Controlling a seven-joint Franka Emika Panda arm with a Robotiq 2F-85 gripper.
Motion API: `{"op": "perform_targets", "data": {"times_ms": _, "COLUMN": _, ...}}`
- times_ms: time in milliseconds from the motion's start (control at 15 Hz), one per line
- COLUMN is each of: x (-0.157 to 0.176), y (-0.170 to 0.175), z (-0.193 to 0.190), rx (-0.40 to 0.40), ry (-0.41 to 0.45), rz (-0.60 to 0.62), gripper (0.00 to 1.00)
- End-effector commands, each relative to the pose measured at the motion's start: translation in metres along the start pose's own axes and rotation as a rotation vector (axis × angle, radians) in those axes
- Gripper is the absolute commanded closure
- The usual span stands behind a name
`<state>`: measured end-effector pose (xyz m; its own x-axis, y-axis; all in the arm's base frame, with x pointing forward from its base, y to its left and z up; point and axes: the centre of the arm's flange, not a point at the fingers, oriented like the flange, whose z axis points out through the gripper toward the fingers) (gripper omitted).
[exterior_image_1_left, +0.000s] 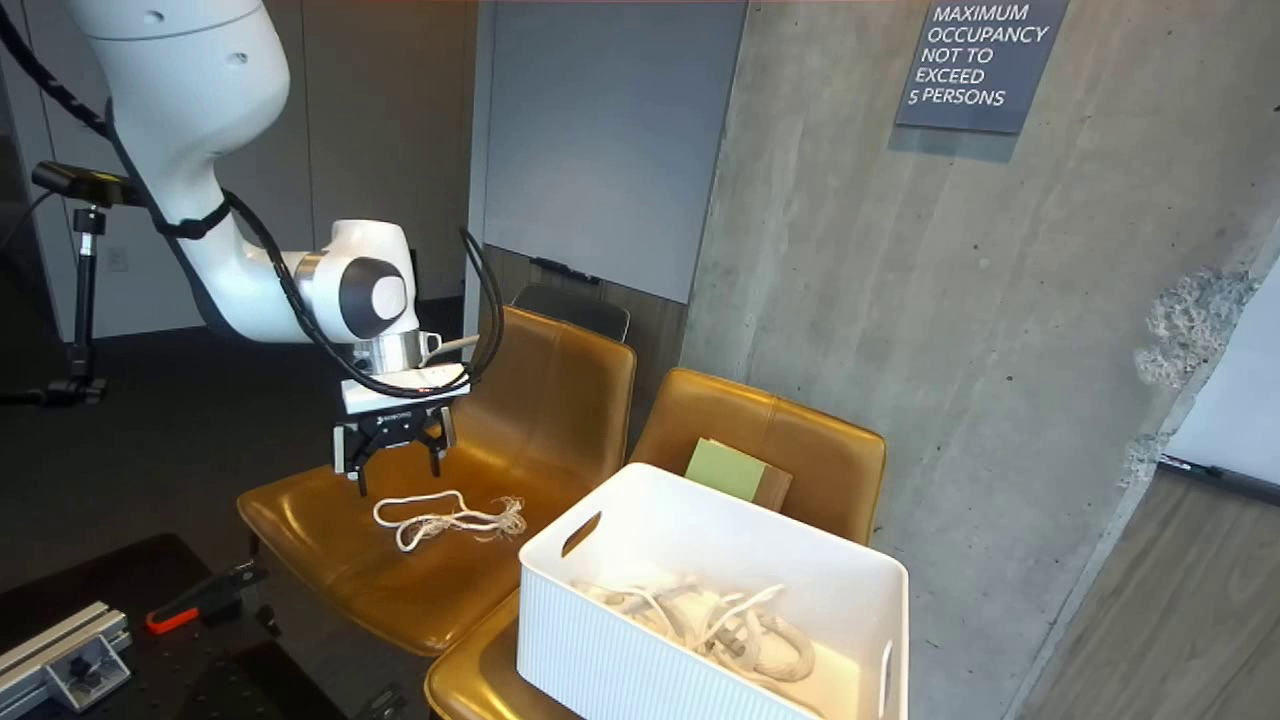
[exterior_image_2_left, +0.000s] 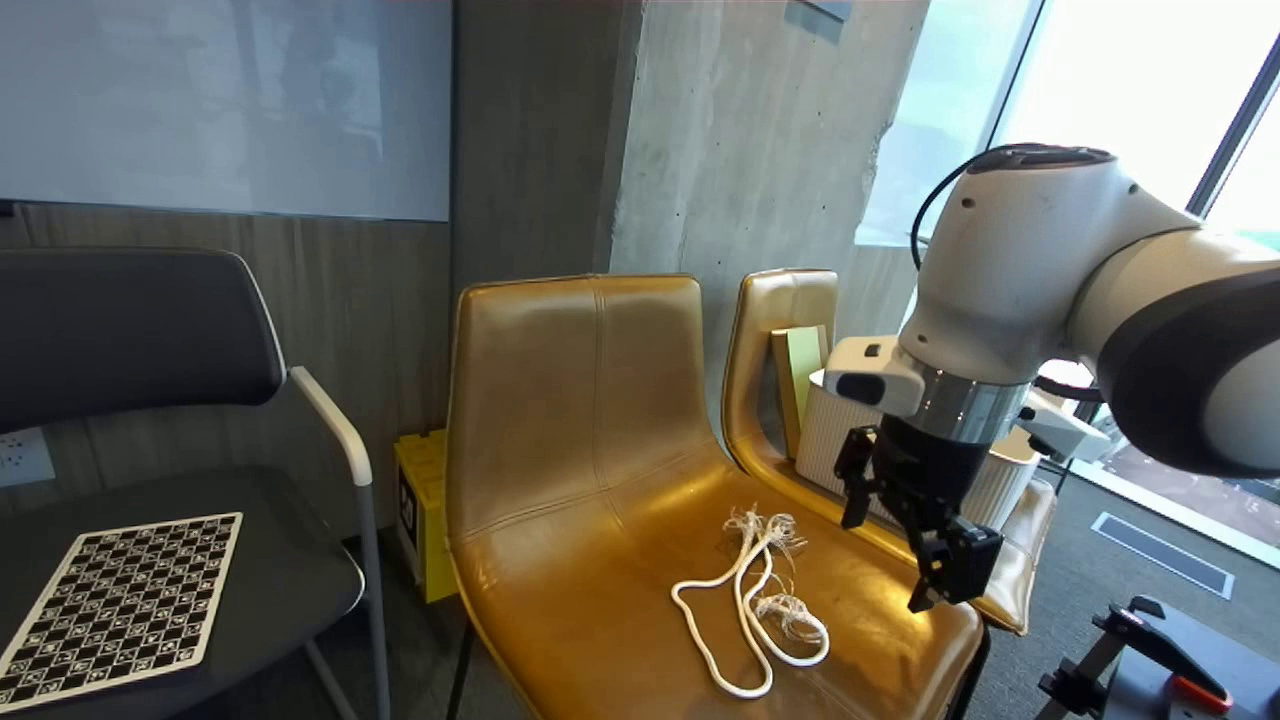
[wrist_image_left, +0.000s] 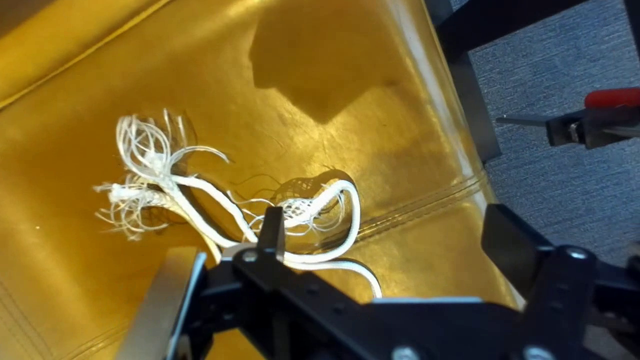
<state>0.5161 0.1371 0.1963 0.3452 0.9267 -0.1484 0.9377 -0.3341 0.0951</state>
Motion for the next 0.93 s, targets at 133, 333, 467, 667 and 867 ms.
{"op": "perform_targets", "data": {"times_ms": 133, "x": 0.048, "y": -0.006, "z": 0.049, "rx": 0.005, "ry": 0.050, "rz": 0.031, "gripper": 0.00}}
{"op": "perform_targets", "data": {"times_ms": 333, "x": 0.066, "y": 0.003, "z": 0.074, "rx": -0.012, "ry": 0.058, "rz": 0.070, "gripper": 0.00}}
{"op": "perform_targets", "data": {"times_ms": 467, "x": 0.074, "y": 0.013, "z": 0.089, "rx": -0.025, "ry": 0.055, "rz": 0.094, "gripper": 0.00}}
{"op": "perform_targets", "data": {"times_ms": 667, "x": 0.079, "y": 0.026, "z": 0.113, "rx": -0.033, "ry": 0.043, "rz": 0.127, "gripper": 0.00}}
{"op": "perform_targets", "data": {"times_ms": 867, "x": 0.085, "y": 0.028, "z": 0.141, "rx": -0.034, "ry": 0.009, "rz": 0.141, "gripper": 0.00}}
